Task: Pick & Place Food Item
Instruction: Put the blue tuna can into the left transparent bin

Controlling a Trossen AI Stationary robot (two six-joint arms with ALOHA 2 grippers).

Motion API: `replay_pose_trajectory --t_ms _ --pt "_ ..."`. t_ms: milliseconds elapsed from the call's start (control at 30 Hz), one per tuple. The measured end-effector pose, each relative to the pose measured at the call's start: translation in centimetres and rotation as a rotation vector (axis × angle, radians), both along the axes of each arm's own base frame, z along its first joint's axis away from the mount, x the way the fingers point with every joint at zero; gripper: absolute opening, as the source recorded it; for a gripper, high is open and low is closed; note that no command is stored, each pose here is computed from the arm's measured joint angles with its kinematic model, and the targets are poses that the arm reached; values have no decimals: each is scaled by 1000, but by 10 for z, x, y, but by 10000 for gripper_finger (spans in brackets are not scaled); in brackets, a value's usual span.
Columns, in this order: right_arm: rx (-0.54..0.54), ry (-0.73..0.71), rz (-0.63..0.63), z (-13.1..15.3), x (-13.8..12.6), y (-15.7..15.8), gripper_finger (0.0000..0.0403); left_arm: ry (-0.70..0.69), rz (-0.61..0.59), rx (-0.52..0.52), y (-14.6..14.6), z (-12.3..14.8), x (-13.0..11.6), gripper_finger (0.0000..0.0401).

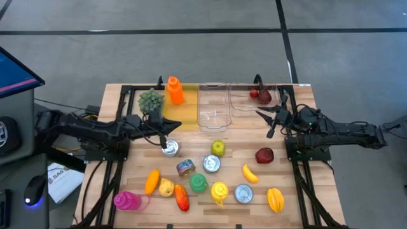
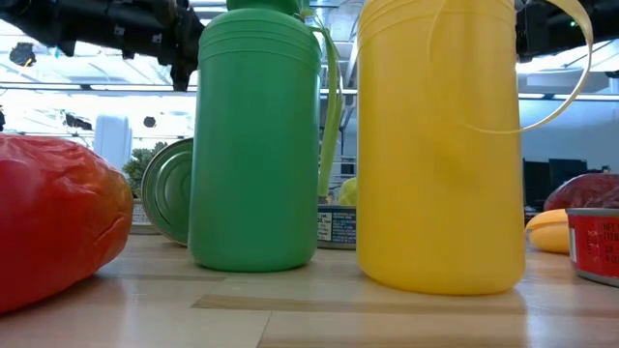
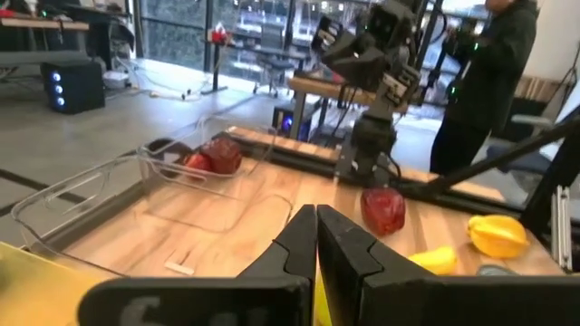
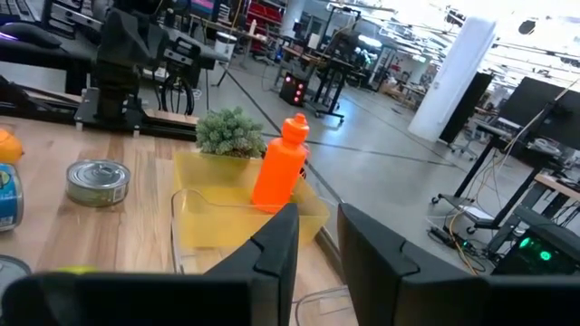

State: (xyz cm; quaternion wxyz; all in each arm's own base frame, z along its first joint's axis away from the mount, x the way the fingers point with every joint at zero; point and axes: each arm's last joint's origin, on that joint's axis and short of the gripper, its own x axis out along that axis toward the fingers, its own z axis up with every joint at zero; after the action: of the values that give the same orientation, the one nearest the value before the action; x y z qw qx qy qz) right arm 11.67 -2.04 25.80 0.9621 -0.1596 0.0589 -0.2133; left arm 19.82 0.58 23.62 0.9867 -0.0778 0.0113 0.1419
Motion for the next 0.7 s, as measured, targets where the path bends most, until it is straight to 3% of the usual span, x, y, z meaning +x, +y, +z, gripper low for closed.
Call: replay_pose_trajectory --t_ms 400,700 --pt "0 1 0 0 0 0 76 182 57 -73 -14 9 14 0" --pt "1 1 0 0 0 0 76 373 21 -88 -34 17 44 0"
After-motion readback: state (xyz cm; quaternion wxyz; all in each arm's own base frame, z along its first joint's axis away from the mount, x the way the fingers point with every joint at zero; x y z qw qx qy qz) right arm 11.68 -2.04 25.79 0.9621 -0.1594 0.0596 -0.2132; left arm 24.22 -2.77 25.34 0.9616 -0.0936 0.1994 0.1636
